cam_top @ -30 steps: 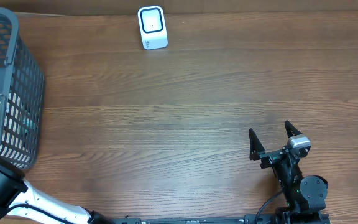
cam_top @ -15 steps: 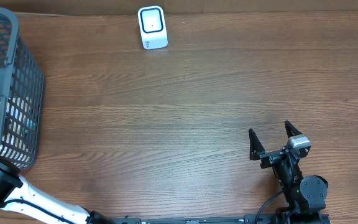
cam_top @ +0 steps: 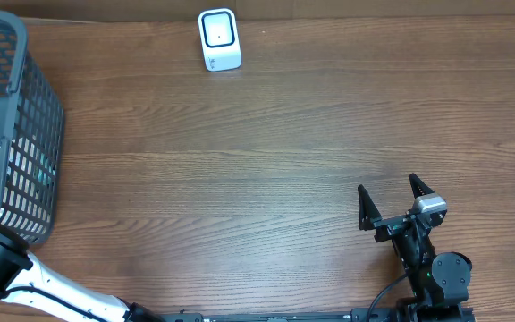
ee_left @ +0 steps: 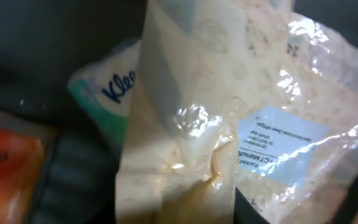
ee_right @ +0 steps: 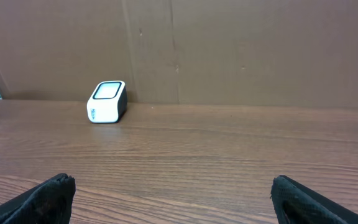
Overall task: Scan the item barcode
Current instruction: 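Grasp the clear plastic bag in the basket with the left gripper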
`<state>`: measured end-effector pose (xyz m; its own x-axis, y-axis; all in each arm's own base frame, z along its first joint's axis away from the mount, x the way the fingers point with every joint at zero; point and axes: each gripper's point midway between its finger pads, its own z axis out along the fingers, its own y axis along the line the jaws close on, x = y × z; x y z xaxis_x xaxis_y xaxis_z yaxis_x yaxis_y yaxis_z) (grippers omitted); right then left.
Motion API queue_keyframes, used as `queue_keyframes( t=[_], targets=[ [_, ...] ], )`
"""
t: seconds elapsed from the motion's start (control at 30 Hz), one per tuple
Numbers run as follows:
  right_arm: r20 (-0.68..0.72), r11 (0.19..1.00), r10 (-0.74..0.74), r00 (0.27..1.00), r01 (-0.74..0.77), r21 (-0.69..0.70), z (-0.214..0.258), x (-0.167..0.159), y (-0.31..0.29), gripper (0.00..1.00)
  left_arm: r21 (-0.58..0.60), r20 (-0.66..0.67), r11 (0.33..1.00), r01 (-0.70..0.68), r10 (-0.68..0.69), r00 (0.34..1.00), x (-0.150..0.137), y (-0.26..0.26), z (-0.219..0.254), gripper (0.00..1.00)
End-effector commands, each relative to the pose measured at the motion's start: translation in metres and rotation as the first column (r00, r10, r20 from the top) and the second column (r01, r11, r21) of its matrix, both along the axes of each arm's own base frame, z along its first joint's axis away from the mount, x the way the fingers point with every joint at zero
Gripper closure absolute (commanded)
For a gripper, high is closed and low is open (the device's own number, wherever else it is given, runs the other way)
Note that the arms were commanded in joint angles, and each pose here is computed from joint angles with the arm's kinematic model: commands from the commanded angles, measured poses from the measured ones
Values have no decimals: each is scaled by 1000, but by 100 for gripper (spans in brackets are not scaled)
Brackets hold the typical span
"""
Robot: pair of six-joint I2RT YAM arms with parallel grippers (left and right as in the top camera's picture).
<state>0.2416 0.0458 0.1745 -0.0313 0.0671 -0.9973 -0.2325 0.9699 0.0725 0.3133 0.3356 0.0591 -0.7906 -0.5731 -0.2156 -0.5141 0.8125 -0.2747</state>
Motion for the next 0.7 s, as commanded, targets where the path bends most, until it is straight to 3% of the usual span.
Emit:
queue_keyframes(
  t=[0.0, 0.43, 0.67],
  targets=[
    [4, 1000, 5, 1000, -5, 3, -2, 0, 1, 0, -45, 5, 997, -55, 56, 998, 7, 1, 8, 95],
    [4, 1000, 5, 1000, -5, 3, -2, 0, 1, 0, -54, 42, 972, -228, 230, 972, 13, 7, 110, 96],
    [4, 1000, 5, 1000, -5, 3, -2, 0, 1, 0, -114, 166, 972, -205, 222, 961, 26, -16, 173, 96]
  ],
)
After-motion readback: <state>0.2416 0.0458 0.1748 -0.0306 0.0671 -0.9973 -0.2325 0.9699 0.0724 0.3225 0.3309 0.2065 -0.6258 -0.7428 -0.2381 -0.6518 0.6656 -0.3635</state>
